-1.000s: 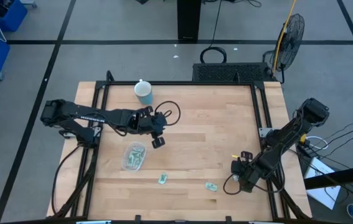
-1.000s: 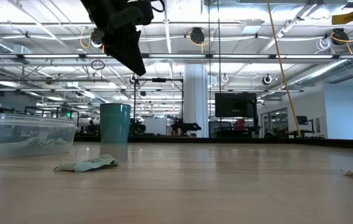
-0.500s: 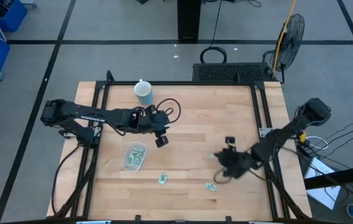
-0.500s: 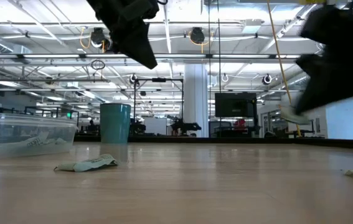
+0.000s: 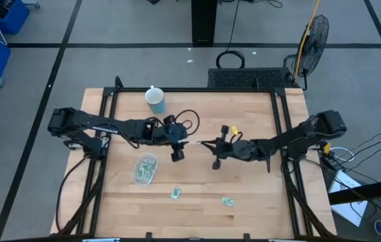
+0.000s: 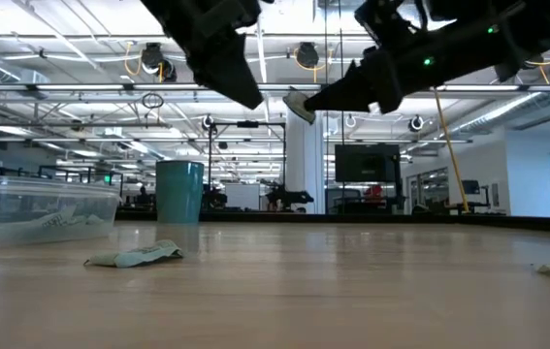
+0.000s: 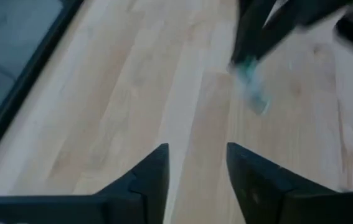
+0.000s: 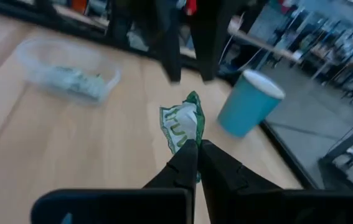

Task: Pick and place Stevia / Truvia into bins
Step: Put the stevia packet into the transparent container

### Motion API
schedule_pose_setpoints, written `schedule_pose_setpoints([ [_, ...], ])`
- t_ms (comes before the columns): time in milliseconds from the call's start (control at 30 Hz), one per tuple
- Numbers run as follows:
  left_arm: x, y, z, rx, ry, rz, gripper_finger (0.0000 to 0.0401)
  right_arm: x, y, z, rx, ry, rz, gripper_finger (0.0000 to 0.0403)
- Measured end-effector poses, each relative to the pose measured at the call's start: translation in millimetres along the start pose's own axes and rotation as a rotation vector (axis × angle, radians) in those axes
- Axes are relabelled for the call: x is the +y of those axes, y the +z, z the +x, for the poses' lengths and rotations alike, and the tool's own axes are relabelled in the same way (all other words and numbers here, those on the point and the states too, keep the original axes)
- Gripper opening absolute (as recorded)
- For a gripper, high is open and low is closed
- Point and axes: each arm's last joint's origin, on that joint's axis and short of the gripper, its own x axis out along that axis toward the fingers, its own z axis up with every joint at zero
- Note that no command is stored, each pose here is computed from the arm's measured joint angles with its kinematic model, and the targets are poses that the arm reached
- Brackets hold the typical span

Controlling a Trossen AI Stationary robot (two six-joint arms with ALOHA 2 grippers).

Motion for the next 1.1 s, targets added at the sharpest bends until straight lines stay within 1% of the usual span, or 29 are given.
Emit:
schedule_pose_setpoints([
  [100, -2, 0, 7, -0.002, 0.000, 0.032, 0.0191, -2, -5, 9, -0.018, -0.022, 0.009, 0.0003],
  [133, -3, 2, 10, -0.023, -0.004, 0.031, 0.0198, -3, -6, 12, -0.024, -0.016, 0.015, 0.0002],
  [233, -5, 5, 15, -0.057, -0.014, 0.054, 0.0209, -6, -8, 17, -0.042, -0.038, 0.034, 0.0003],
  [300, -7, 8, 18, -0.097, -0.032, 0.067, 0.0211, -7, -8, 18, -0.052, -0.043, 0.040, 0.0003],
  [400, -7, 8, 23, -0.106, -0.043, 0.085, 0.0211, -10, -6, 20, -0.096, -0.016, 0.055, 0.0004],
  [567, -6, 10, 23, -0.115, -0.045, 0.084, 0.0211, -10, -6, 20, -0.100, -0.017, 0.055, 0.0004],
  [633, -6, 10, 23, -0.118, -0.044, 0.098, 0.0205, -10, -5, 20, -0.110, -0.020, 0.058, 0.0004],
  [700, -7, 11, 23, -0.125, -0.061, 0.114, 0.0187, -10, -4, 20, -0.114, -0.020, 0.060, 0.0005],
  [767, -7, 10, 23, -0.124, -0.068, 0.122, 0.0159, -10, -4, 20, -0.119, -0.018, 0.062, 0.0010],
  [867, -6, 11, 23, -0.124, -0.067, 0.123, 0.0108, -9, -3, 20, -0.135, 0.025, 0.062, 0.0022],
  [1033, -6, 10, 23, -0.118, -0.075, 0.118, 0.0020, -9, -2, 20, -0.153, 0.038, 0.071, 0.0056],
  [1100, -6, 9, 23, -0.109, -0.076, 0.098, 0.0012, -9, -2, 20, -0.149, 0.035, 0.071, 0.0074],
])
